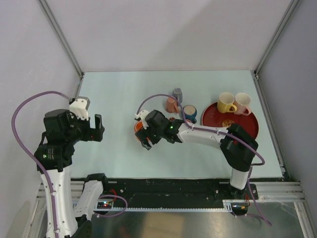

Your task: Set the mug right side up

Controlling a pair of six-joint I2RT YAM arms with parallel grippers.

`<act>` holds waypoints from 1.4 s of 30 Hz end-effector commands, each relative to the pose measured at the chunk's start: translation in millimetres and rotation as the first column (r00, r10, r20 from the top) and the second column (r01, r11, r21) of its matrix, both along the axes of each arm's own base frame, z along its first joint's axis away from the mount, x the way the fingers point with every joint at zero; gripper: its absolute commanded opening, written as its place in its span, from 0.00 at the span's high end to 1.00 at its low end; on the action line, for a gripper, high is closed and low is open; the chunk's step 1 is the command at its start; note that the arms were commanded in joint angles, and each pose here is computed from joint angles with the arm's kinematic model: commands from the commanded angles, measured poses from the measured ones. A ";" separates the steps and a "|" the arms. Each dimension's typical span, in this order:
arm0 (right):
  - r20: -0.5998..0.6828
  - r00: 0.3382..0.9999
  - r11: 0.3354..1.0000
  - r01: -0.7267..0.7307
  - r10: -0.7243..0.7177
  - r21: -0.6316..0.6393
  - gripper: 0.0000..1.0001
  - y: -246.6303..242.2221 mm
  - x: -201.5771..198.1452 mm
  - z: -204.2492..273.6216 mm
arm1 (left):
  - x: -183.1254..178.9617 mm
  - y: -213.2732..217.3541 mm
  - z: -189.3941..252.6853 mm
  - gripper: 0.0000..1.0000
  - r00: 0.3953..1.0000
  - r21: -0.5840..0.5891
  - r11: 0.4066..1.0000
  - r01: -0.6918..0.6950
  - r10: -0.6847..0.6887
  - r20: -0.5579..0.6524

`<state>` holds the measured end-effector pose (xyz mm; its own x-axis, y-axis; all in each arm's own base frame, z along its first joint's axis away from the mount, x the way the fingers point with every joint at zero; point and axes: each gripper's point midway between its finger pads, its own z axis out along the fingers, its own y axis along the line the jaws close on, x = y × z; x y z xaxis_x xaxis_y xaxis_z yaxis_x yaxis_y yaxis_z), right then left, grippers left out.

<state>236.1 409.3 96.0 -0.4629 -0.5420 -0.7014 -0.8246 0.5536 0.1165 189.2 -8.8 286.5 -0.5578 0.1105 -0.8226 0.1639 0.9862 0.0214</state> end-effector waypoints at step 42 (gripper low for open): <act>0.082 0.986 0.989 -0.147 0.146 0.006 1.00 -20.8 45.1 24.5 | 27.9 -24.1 6.8 0.08 0.982 -0.004 0.983 0.185 -0.185 0.048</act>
<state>280.7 386.0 33.8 -0.4012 -0.6784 -0.6155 -0.8572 0.5149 -0.0088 195.3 -25.2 275.3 -0.5768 0.1154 -0.8087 0.2582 0.9650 -0.0465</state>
